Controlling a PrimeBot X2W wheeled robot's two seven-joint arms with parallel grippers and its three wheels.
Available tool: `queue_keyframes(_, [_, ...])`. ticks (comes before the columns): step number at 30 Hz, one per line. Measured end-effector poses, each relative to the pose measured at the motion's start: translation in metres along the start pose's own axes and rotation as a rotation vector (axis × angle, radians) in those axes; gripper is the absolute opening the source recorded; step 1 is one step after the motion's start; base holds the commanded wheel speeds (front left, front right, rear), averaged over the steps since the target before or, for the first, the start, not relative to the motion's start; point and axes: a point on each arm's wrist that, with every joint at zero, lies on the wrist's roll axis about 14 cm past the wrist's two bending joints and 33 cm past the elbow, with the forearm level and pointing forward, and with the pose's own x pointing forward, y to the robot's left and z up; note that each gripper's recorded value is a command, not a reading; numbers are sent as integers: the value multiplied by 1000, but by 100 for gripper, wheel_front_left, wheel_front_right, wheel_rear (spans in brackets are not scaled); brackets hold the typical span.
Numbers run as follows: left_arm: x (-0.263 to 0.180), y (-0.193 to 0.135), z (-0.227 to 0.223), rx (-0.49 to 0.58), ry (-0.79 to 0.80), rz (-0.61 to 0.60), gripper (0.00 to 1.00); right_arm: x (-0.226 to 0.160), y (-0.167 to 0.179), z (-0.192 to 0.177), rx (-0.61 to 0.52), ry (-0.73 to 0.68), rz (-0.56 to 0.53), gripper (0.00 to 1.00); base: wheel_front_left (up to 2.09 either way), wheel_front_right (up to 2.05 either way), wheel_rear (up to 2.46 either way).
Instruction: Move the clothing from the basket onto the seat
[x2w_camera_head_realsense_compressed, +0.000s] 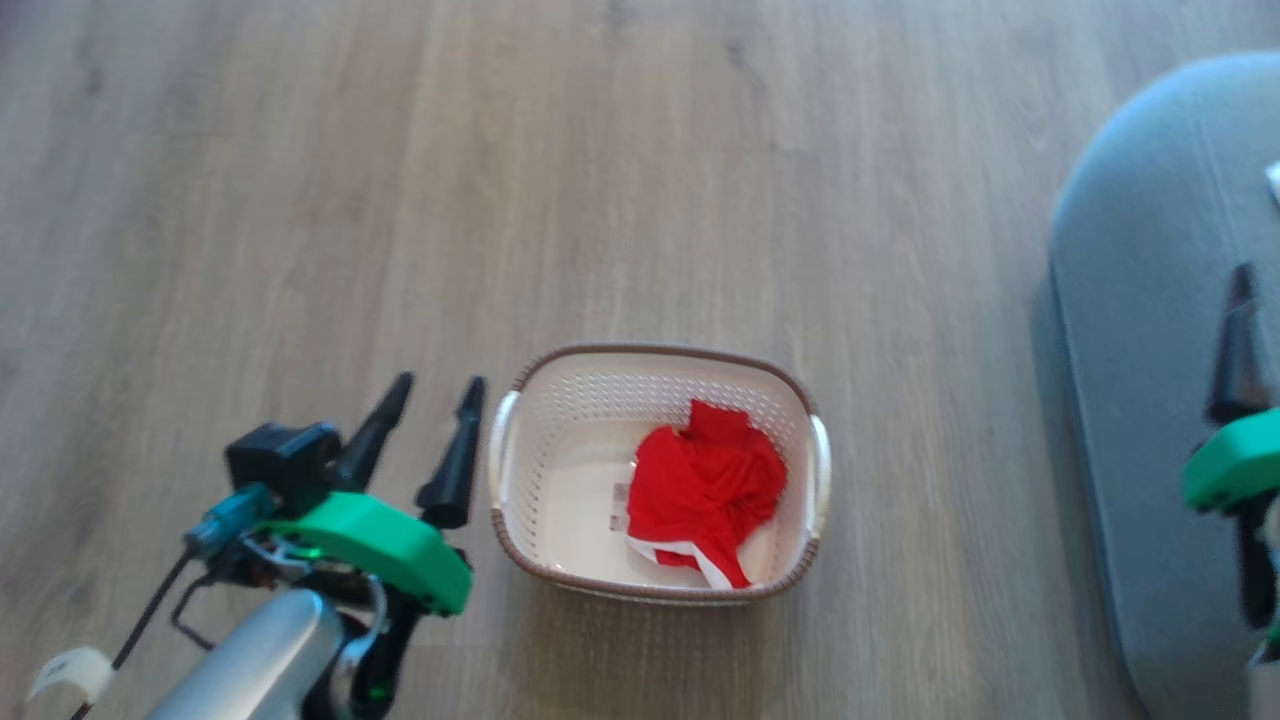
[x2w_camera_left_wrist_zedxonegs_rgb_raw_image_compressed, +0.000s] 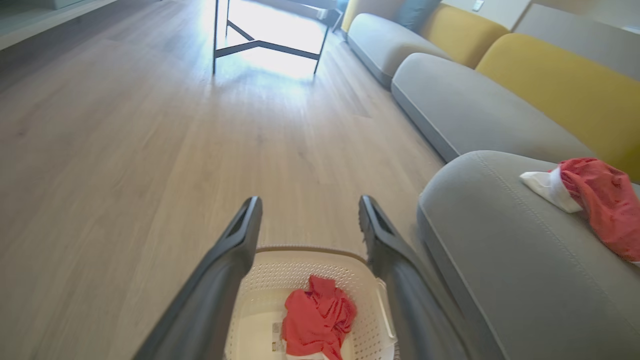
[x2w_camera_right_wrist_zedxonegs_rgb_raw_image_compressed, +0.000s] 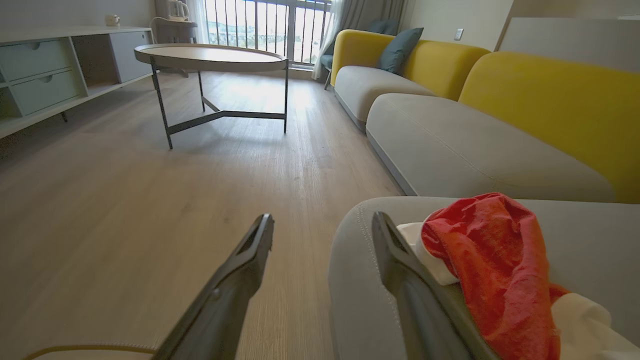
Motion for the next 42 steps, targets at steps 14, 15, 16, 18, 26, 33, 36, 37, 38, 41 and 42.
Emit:
queue_keyframes(14, [-53,73,28,89,-115,213,100,-25,83,-23,-3,18,218,100,0,0,0])
queue_keyframes(15, [-56,78,28,94,-120,218,100,-33,87,-31,3,34,222,100,0,0,0])
queue_keyframes(16, [-58,80,28,97,-122,224,100,-37,88,-35,6,41,220,100,0,0,0])
queue_keyframes(18, [-60,80,26,104,-124,225,100,-46,89,-42,21,55,214,100,0,0,0])
queue_keyframes(26, [-59,75,11,110,-100,203,100,-72,81,-66,39,108,175,100,0,0,0])
queue_keyframes(33, [-49,68,7,108,-92,170,100,-77,76,-73,46,120,148,100,0,0,0])
queue_keyframes(36, [-46,68,5,107,-89,165,100,-78,72,-76,47,126,136,100,0,0,0])
queue_keyframes(37, [-45,68,4,107,-86,164,100,-78,71,-76,42,125,132,100,0,0,0])
queue_keyframes(38, [-45,68,3,109,-83,161,100,-78,70,-76,40,125,129,100,0,0,0])
queue_keyframes(41, [-43,67,3,103,-86,157,100,-79,67,-76,40,124,121,100,0,0,0])
queue_keyframes(42, [-43,67,3,103,-88,158,100,-79,66,-77,40,125,119,100,0,0,0])
